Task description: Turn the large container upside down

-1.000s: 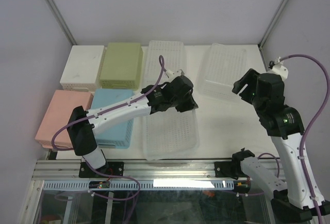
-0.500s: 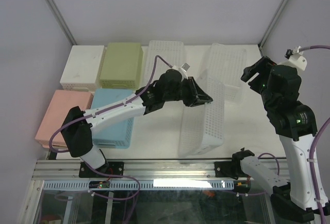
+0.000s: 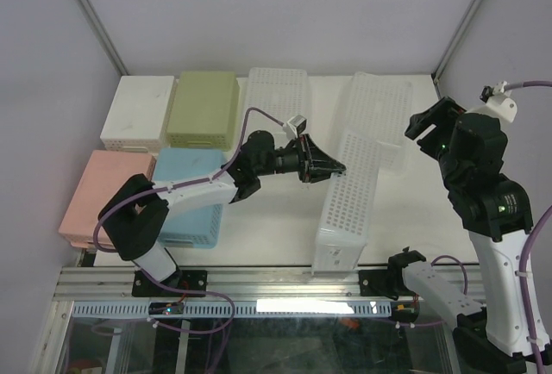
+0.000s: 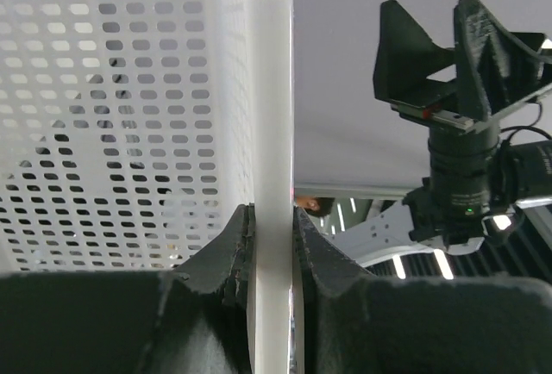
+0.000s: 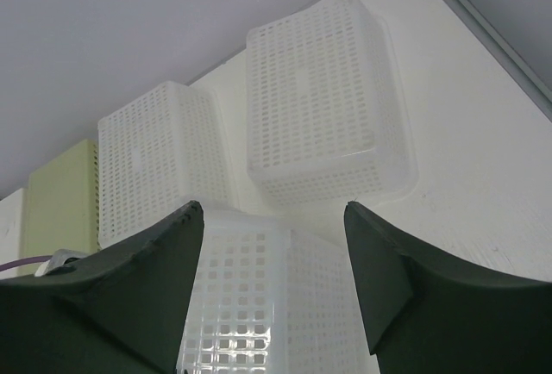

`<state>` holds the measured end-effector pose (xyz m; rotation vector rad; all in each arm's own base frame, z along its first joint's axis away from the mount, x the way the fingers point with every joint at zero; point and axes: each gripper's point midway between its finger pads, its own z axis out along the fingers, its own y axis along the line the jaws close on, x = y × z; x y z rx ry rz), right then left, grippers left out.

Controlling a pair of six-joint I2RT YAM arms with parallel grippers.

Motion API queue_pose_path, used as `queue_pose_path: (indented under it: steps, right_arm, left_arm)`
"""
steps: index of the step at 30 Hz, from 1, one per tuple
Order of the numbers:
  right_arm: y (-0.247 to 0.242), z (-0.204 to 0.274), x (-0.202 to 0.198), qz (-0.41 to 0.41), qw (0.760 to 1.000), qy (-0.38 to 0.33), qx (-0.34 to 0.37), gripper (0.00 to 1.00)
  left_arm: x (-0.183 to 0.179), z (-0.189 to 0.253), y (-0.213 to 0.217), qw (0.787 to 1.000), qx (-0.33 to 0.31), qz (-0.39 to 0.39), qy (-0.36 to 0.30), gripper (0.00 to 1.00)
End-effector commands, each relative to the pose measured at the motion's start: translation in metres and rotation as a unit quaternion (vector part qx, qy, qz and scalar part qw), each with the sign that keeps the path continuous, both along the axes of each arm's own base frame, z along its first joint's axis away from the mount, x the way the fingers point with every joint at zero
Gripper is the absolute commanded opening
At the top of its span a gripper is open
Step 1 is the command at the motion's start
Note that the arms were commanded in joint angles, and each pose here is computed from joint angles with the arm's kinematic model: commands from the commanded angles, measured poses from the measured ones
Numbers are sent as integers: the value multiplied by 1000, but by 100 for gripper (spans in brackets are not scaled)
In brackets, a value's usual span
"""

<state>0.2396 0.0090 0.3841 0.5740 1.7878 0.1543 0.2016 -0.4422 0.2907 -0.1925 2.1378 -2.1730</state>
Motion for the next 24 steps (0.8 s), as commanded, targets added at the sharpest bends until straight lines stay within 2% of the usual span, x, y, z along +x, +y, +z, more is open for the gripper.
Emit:
queue_pose_path:
  steps: [1, 11, 24]
  right_arm:
    - [0, 3, 4, -5, 1000, -14, 8, 69]
    - [3, -10, 7, -2, 1000, -1, 8, 70]
    - [16, -36, 8, 24, 999, 27, 24, 69]
  left_arm:
    - [-17, 65, 23, 988, -143, -43, -40, 0]
    - [-8, 21, 34, 985, -165, -53, 6, 0]
    - [8, -56, 57, 993, -110, -32, 34, 0]
